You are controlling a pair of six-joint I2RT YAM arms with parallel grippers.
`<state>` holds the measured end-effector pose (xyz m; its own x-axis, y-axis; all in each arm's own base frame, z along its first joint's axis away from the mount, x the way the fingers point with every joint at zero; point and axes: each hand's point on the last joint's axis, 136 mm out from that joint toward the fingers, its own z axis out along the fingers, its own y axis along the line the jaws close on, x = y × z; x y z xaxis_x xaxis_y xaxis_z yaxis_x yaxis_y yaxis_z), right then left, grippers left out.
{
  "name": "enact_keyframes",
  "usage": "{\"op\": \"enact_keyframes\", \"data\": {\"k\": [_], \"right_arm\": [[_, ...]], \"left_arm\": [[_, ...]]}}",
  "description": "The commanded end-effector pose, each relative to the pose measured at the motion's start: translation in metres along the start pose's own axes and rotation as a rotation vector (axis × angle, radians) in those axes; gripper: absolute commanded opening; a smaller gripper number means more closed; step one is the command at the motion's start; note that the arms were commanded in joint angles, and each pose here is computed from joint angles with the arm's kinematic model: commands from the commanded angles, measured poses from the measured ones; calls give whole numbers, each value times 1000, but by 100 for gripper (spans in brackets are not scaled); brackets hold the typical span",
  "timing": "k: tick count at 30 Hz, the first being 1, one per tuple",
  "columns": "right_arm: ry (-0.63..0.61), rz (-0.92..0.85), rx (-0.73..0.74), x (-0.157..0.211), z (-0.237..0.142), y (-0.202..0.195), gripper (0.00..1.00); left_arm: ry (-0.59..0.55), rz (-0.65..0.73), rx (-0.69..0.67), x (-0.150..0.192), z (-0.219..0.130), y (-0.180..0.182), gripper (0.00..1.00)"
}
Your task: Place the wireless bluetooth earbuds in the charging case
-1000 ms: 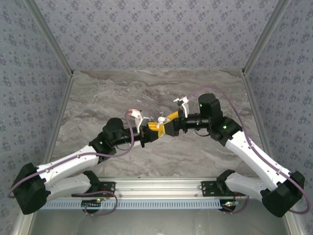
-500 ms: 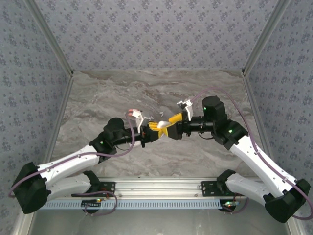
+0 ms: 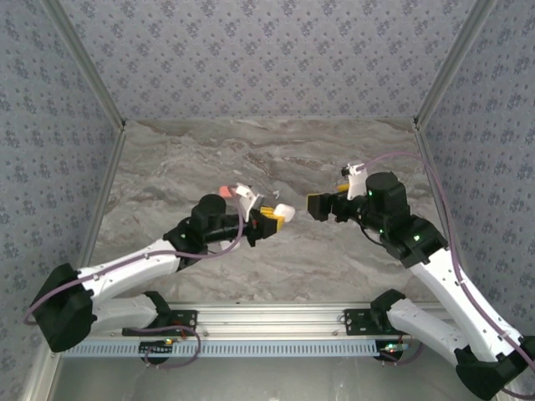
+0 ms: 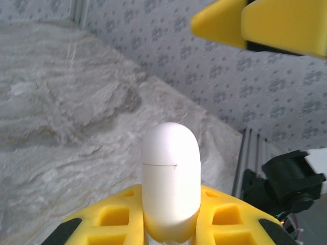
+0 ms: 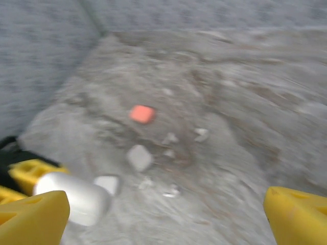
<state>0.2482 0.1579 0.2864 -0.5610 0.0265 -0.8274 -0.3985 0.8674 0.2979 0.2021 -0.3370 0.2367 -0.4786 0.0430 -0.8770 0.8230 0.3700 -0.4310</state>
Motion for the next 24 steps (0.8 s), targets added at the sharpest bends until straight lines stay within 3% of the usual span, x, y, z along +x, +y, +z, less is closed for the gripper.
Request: {"op": "enact_keyframes", "data": {"k": [1,12,18,24], "right_arm": [[94,74,289,36,-6,-57,100],[104,148,324,59,-7,-77,100],[111,154,331,62,-12,-80,100],[107,164,339,66,-21,-83,100]], "left_arm": [[3,-34,-60,-12,12,12,0],[151,-256,-144,7,90,86,0],[268,-373,-152,25,147,114,0],[344,-474,-199,51,180,139,4]]}}
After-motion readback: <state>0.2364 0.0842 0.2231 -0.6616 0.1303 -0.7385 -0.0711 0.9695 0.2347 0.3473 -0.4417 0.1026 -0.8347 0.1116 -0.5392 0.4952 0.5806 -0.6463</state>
